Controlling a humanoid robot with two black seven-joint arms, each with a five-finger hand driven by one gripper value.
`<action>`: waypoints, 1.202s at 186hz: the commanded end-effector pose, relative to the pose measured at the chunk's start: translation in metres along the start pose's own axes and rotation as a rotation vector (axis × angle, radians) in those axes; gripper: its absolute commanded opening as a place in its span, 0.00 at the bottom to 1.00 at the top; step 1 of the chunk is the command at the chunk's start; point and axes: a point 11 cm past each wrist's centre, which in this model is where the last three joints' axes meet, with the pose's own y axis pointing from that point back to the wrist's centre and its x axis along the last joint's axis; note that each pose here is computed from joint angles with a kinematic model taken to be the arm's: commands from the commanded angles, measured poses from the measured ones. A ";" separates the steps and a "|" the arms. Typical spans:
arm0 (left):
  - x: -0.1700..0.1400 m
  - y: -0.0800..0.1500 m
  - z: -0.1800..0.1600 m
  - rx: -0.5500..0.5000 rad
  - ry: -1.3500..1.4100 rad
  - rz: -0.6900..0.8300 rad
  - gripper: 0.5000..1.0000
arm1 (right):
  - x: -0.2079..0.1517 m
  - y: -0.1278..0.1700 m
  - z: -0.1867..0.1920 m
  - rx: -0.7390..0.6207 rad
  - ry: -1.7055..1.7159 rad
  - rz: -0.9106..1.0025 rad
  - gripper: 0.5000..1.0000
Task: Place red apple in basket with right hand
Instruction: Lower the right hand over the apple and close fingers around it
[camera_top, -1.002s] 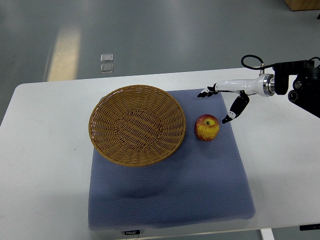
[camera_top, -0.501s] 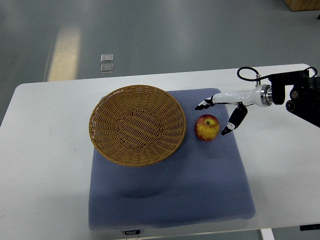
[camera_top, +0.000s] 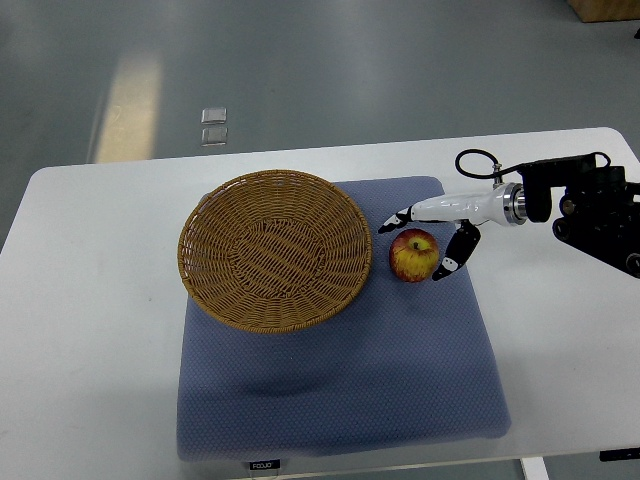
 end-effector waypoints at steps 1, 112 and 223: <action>0.000 0.000 0.000 0.000 0.000 0.000 1.00 | -0.003 -0.011 -0.005 -0.003 0.055 0.001 0.83; 0.000 0.000 0.001 -0.001 0.000 0.000 1.00 | 0.004 -0.008 -0.001 -0.019 0.095 0.011 0.59; 0.000 0.000 0.001 -0.001 0.000 0.000 1.00 | 0.034 0.007 0.001 -0.034 0.121 0.060 0.47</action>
